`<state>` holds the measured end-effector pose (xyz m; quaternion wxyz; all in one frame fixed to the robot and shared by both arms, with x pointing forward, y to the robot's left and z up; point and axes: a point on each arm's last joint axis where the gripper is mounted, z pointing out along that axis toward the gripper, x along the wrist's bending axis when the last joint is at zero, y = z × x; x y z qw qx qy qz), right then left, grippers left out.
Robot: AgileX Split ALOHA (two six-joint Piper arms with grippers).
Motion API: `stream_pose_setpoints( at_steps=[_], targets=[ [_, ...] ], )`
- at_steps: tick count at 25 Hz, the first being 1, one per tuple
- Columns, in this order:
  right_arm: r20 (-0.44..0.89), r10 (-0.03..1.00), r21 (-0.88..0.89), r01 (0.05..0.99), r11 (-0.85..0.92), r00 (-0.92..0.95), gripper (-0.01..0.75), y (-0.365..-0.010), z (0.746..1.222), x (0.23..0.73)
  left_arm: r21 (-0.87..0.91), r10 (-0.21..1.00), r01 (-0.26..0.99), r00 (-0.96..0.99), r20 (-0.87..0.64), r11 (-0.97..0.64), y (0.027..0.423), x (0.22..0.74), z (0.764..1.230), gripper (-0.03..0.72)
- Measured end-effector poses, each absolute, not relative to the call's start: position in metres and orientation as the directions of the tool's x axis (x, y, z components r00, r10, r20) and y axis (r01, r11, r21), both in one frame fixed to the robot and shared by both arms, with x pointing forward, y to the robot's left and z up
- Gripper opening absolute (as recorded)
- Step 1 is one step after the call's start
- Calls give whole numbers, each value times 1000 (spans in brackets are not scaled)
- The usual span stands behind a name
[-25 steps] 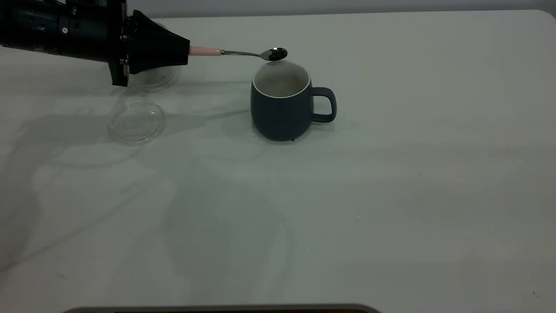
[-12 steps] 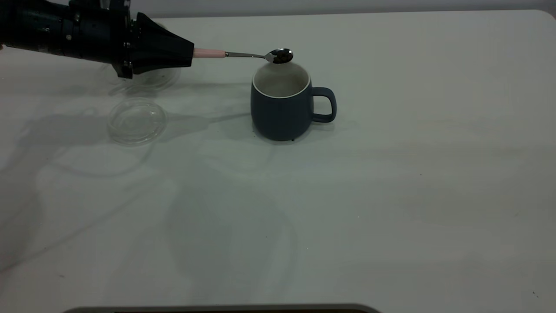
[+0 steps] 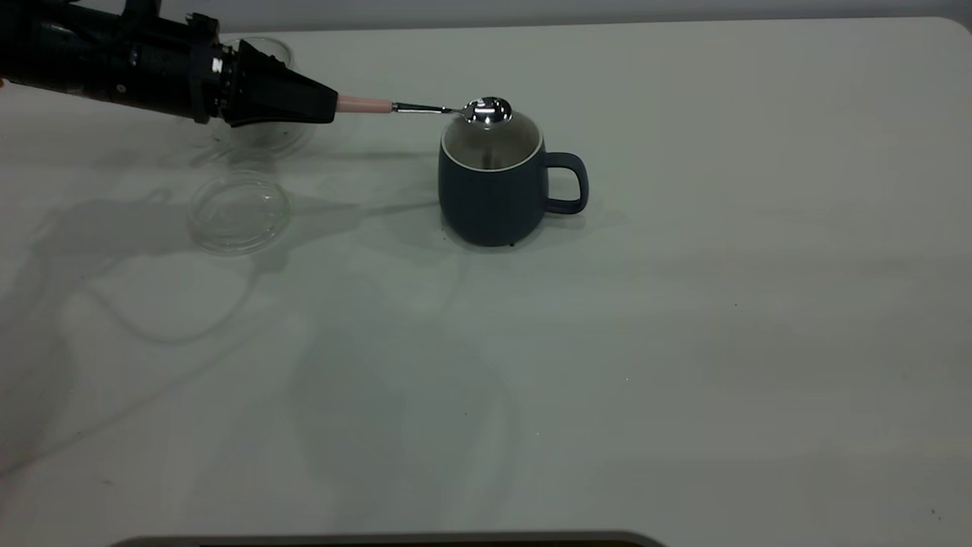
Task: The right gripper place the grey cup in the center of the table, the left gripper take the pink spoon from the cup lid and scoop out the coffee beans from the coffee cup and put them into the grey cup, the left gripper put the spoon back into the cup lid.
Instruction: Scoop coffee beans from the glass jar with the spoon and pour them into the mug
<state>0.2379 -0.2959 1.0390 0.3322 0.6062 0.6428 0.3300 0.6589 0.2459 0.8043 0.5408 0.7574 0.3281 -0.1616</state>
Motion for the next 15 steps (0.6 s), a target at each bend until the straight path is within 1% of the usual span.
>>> stream_pose_setpoints(
  at_steps=[4,9,12,15],
  targets=[
    [-27,999,827,560,47,-44,591,-296,1039,238,730,328,654,746,-580,-197,246,660,804,127],
    [-27,999,827,560,47,-44,591,-296,1039,238,653,351,743,657,-668,-147,246,661,808,127],
    [-27,999,827,560,47,-44,591,-296,1039,238,613,362,775,621,-696,-153,247,661,819,127],
    [-27,999,827,560,47,-44,591,-296,1039,238,597,372,785,610,-700,-164,252,662,842,127]
  ],
)
